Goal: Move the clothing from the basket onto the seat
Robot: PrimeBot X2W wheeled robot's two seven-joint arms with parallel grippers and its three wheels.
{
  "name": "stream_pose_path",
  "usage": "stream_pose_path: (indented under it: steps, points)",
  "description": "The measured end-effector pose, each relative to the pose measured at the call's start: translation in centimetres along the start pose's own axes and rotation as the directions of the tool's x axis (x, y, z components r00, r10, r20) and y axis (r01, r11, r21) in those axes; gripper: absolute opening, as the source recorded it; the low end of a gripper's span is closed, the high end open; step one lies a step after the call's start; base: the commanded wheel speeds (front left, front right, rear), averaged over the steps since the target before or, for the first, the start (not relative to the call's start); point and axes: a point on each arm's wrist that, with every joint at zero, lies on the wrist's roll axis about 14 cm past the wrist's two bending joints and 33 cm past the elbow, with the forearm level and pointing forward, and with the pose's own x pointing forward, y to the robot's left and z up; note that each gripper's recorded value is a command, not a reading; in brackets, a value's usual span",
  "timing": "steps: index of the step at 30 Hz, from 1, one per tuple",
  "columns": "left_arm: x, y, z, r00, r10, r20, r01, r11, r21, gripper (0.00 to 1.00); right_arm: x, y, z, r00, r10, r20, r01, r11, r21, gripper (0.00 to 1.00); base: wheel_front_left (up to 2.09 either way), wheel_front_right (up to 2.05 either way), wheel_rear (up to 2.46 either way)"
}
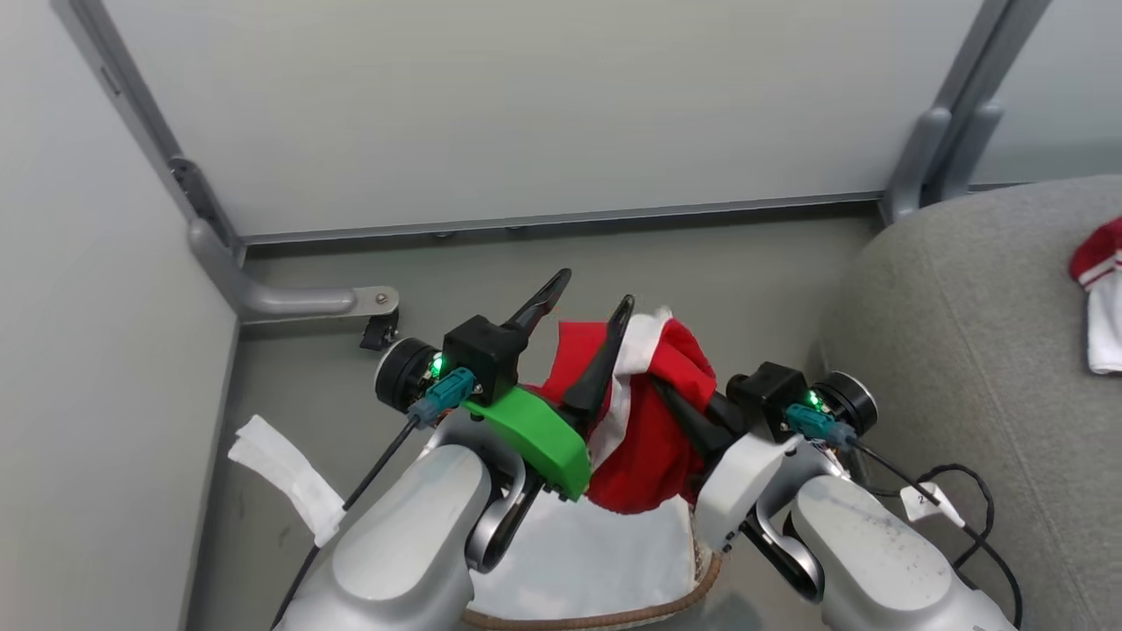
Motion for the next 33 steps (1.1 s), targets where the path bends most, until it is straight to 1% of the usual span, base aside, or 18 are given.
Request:
stream_pose_path:
  steps: [3,6,9,13,16,19,22,24,26,29,30,33]
  points:
    - [0.3,-0.2,-0.9,1.0,-0.01,-0.015,0.01,1.0,-0.01,1.0,-1.7,-1.2,0.2,0.999,-0.052,0.016,0.052,0.999,0.009,0.0,0.0,0.0,0.0]
    - [0.8,-1.0,-1.7,0.998,-0.046,-0.032,0.046,0.999,-0.009,1.0,-3.5,-2.5,0.6,0.993,-0.11,0.032,0.11,0.994,0.012,0.0,0.0,0.0,0.0]
    - [1.3,-2.3,-2.9,0.994,-0.094,-0.053,0.093,0.996,-0.019,1.0,-5.8,-4.1,0.4,0.982,-0.185,0.029,0.184,0.983,0.022,0.0,0.0,0.0,0.0]
    - [2.4,-4.7,-3.9,0.984,-0.165,-0.066,0.162,0.986,-0.043,1.0,-9.2,-6.2,0.4,0.958,-0.286,0.034,0.285,0.958,0.02,0.0,0.0,0.0,0.0]
    - [3.2,-6.7,-4.7,0.971,-0.224,-0.077,0.22,0.974,-0.062,1.0,-12.0,-7.7,0.5,0.93,-0.365,0.038,0.364,0.931,0.014,0.0,0.0,0.0,0.0]
    - [4.0,-9.3,-5.1,0.952,-0.296,-0.075,0.29,0.954,-0.075,1.0,-14.9,-9.4,1.1,0.893,-0.446,0.054,0.446,0.895,0.002,0.0,0.0,0.0,0.0]
    - [4.4,-12.8,-5.9,0.918,-0.388,-0.086,0.379,0.92,-0.102,1.0,-18.7,-11.5,1.7,0.843,-0.534,0.065,0.537,0.843,-0.035,0.0,0.0,0.0,0.0]
    - [4.6,-14.5,-6.5,0.898,-0.43,-0.094,0.419,0.9,-0.116,1.0,-20.8,-12.7,2.2,0.81,-0.582,0.075,0.586,0.808,-0.058,0.0,0.0,0.0,0.0]
    - [4.5,-15.7,-7.1,0.878,-0.467,-0.106,0.453,0.882,-0.128,1.0,-22.3,-13.8,3.1,0.787,-0.61,0.091,0.617,0.781,-0.101,0.0,0.0,0.0,0.0]
    - [4.7,-16.9,-8.3,0.854,-0.505,-0.124,0.487,0.86,-0.151,1.0,-24.1,-16.8,6.2,0.76,-0.634,0.14,0.649,0.73,-0.217,0.0,0.0,0.0,0.0]
    - [4.7,-17.0,-8.6,0.848,-0.514,-0.129,0.494,0.855,-0.157,1.0,-24.3,-17.7,7.4,0.756,-0.635,0.159,0.653,0.714,-0.254,0.0,0.0,0.0,0.0]
    - [4.8,-16.8,-9.9,0.837,-0.526,-0.149,0.501,0.848,-0.174,1.0,-24.7,-20.6,11.7,0.75,-0.625,0.214,0.653,0.652,-0.386,0.0,0.0,0.0,0.0]
